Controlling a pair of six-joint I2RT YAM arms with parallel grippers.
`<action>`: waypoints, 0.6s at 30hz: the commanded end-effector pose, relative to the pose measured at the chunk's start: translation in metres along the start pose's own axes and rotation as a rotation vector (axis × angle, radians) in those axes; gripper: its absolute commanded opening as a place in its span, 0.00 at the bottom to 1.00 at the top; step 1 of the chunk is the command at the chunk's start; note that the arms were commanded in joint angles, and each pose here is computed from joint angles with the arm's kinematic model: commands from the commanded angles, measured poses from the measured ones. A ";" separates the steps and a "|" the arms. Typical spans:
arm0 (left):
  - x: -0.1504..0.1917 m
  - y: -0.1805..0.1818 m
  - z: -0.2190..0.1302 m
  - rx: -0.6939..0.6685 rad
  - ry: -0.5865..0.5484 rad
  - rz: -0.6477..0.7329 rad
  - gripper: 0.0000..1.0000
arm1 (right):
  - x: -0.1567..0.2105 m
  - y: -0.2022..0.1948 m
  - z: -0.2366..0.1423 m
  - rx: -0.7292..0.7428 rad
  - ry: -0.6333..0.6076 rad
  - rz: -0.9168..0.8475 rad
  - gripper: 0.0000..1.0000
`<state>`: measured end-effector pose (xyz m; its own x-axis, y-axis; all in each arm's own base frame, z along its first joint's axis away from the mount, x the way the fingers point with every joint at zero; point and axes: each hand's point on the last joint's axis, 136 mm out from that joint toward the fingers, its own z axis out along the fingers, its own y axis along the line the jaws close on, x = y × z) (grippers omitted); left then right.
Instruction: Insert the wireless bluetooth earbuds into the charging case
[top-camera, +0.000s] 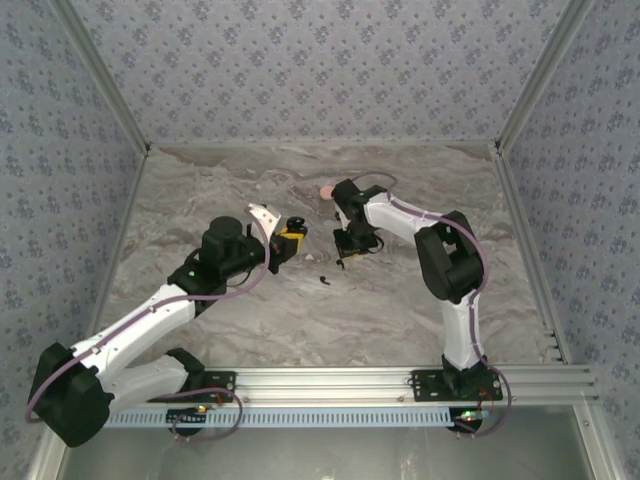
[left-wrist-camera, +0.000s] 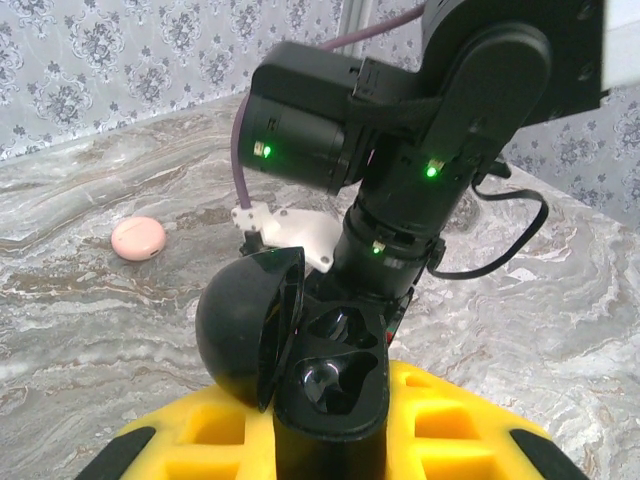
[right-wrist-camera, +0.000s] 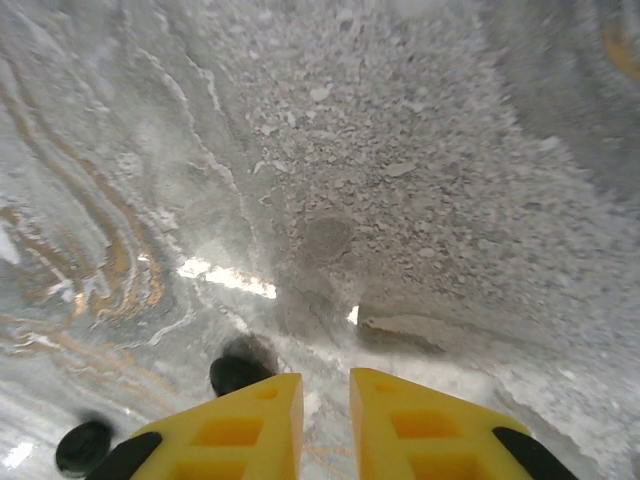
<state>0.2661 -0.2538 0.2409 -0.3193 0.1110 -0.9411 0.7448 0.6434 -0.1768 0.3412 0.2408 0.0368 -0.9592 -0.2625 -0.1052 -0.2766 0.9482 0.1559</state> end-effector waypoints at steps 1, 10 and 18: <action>-0.014 0.001 -0.006 -0.014 -0.040 0.006 0.20 | 0.000 0.010 -0.026 -0.019 -0.034 -0.019 0.24; -0.016 0.001 -0.006 -0.017 -0.046 0.009 0.20 | 0.002 0.028 -0.015 -0.051 -0.016 0.035 0.40; -0.016 0.002 -0.006 -0.020 -0.048 0.011 0.20 | 0.004 0.020 -0.001 0.039 -0.006 0.111 0.40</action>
<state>0.2677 -0.2521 0.2403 -0.3201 0.1112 -0.9408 0.7364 0.6539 -0.1733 0.3289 0.2638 0.0438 -0.9723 -0.2081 -0.1066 -0.2245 0.9583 0.1770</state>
